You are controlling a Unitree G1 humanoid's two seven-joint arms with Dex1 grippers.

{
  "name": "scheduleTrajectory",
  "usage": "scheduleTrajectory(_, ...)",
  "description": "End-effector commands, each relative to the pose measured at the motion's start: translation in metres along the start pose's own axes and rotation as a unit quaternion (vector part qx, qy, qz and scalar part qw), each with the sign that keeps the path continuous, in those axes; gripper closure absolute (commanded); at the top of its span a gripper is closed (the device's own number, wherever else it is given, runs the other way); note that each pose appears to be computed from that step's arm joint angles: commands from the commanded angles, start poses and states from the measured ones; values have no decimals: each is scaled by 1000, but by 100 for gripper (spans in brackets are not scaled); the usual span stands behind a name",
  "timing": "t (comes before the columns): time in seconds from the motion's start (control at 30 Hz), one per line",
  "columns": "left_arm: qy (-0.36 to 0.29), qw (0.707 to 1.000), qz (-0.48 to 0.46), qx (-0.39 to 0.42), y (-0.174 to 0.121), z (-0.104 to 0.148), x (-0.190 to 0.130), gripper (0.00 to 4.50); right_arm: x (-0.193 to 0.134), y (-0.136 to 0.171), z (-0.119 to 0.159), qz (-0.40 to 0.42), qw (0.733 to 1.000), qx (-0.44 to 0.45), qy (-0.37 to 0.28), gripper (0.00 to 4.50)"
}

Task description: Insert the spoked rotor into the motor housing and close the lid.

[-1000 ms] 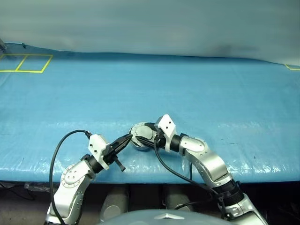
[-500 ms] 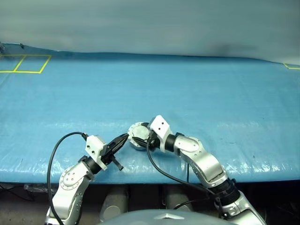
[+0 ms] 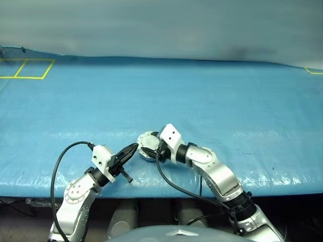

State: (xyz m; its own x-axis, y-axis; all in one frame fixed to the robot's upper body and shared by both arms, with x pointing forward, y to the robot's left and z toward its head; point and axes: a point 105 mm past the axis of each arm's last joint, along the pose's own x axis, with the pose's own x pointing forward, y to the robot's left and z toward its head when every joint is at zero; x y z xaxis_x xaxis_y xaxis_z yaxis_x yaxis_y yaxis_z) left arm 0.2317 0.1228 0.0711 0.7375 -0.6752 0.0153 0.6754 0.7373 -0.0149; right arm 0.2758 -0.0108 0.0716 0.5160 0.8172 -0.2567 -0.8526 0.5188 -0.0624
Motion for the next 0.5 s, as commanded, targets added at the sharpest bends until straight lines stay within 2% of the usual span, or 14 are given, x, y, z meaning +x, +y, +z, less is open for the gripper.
scheduleTrajectory(0.03, -16, 1000, -4, 1, -1, 6, 1, 450, 2, -1, -7, -11, 1000, 3, 3, 146)
scheduleTrajectory(0.5, -17, 1000, -15, -10, -4, 6, 4, 450, -3, -2, -17, 13, 1000, 1, 13, 146)
